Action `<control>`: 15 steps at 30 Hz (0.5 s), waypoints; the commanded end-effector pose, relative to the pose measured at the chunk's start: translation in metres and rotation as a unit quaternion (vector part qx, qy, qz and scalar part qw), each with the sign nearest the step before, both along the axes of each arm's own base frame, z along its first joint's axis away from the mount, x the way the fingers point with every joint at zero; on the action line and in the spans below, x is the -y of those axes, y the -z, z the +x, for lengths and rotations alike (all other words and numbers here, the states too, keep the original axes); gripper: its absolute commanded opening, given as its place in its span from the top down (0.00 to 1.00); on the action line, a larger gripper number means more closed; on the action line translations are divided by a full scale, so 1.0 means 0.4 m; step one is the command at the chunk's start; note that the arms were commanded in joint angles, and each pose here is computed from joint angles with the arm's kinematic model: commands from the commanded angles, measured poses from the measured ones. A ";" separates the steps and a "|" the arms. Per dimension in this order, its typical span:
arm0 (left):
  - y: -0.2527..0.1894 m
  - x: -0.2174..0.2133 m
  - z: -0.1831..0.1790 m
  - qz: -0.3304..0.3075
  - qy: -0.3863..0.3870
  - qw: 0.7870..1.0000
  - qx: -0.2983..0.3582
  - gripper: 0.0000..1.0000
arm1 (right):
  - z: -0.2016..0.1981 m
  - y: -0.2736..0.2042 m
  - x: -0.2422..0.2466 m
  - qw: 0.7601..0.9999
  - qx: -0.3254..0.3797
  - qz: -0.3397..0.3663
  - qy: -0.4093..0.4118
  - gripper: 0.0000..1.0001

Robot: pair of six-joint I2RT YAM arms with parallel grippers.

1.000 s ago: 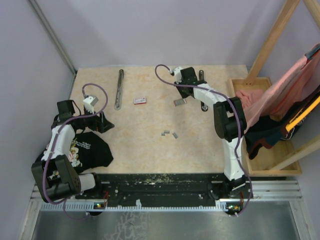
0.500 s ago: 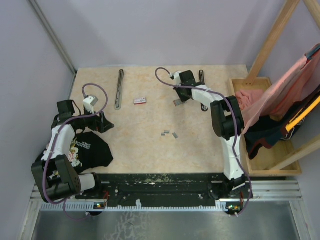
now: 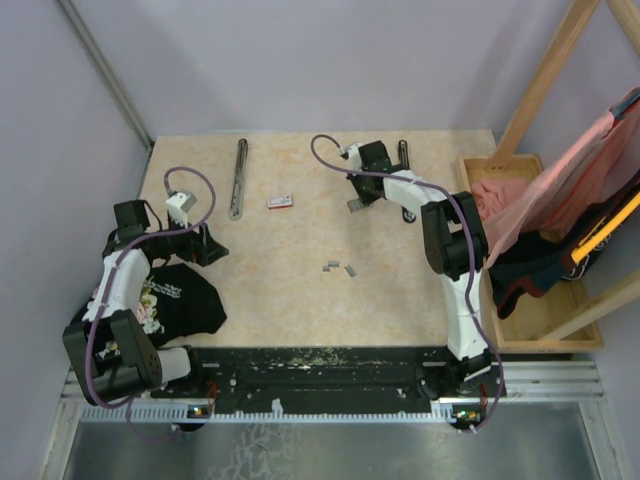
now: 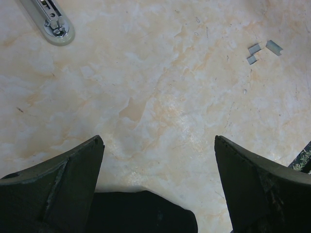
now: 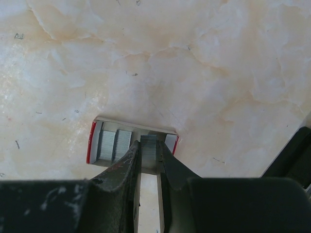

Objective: Unload the staples from the stapler
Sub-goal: Place the staple in the staple box.

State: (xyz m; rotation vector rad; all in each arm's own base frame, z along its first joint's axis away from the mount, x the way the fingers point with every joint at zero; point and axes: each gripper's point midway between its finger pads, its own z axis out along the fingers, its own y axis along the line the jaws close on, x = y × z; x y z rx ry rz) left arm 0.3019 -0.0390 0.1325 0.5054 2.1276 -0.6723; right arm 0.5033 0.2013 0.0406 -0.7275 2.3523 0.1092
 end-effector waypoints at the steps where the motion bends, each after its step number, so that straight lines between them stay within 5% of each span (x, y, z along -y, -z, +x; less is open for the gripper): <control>1: -0.024 -0.001 0.011 -0.004 0.007 1.000 0.012 0.00 | 0.029 -0.040 -0.018 1.000 0.019 0.018 0.005 0.84; 15: -0.023 0.000 0.011 -0.004 0.008 1.000 0.012 0.00 | 0.031 -0.029 -0.019 1.000 0.014 0.016 0.007 0.82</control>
